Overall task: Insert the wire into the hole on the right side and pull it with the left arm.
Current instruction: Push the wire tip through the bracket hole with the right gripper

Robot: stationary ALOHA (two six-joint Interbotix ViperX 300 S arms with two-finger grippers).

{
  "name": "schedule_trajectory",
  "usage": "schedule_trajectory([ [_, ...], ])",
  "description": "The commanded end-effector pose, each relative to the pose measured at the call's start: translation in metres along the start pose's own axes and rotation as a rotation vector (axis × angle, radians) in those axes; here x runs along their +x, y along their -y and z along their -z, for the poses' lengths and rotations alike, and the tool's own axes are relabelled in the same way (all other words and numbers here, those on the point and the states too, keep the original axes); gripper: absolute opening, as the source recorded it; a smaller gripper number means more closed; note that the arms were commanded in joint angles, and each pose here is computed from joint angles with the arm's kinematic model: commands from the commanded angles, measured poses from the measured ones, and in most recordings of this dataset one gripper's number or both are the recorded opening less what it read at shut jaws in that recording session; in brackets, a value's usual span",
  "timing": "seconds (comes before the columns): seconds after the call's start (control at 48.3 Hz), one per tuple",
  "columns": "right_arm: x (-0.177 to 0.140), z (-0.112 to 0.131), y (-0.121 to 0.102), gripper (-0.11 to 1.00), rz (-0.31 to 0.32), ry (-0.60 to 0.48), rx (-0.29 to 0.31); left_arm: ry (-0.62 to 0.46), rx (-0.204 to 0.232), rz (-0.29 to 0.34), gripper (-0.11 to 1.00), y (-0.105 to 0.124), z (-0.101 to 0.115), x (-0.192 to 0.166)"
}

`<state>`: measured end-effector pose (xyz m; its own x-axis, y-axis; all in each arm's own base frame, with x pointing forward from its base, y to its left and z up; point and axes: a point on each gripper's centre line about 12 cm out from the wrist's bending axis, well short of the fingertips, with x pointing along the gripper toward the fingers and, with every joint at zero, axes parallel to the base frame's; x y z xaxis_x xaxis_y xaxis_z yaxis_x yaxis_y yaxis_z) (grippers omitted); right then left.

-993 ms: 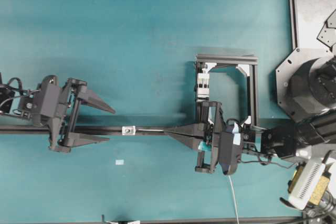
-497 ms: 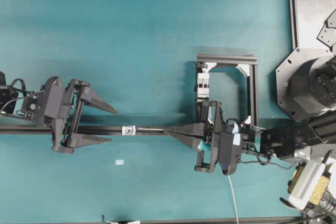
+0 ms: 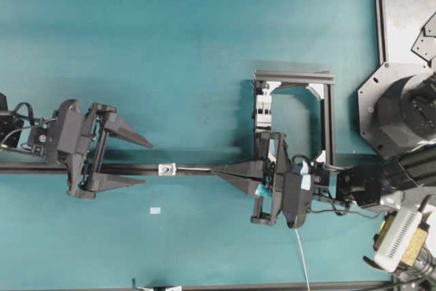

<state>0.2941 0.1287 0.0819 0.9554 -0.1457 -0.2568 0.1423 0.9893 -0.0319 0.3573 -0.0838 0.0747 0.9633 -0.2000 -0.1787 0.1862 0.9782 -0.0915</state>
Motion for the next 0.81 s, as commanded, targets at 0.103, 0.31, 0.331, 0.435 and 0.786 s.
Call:
schedule_trajectory([
  [0.103, 0.002, -0.008, -0.005, 0.02, -0.002, 0.036, 0.02, 0.031, -0.001, 0.002, 0.82, 0.001, -0.008, 0.002],
  [0.31, 0.005, -0.008, -0.005, 0.02, 0.006, 0.04, 0.021, 0.032, -0.002, 0.002, 0.82, 0.001, -0.009, 0.002],
  [0.331, 0.005, -0.008, -0.004, 0.02, 0.008, 0.04, 0.021, 0.032, -0.002, 0.002, 0.82, 0.001, -0.009, 0.002],
  [0.435, 0.006, -0.007, -0.004, 0.02, 0.011, 0.039, 0.021, 0.032, -0.002, 0.002, 0.82, 0.001, -0.009, 0.002],
  [0.786, 0.012, -0.008, -0.001, 0.02, 0.029, 0.041, 0.027, 0.034, 0.0, 0.002, 0.82, 0.001, -0.009, 0.003],
])
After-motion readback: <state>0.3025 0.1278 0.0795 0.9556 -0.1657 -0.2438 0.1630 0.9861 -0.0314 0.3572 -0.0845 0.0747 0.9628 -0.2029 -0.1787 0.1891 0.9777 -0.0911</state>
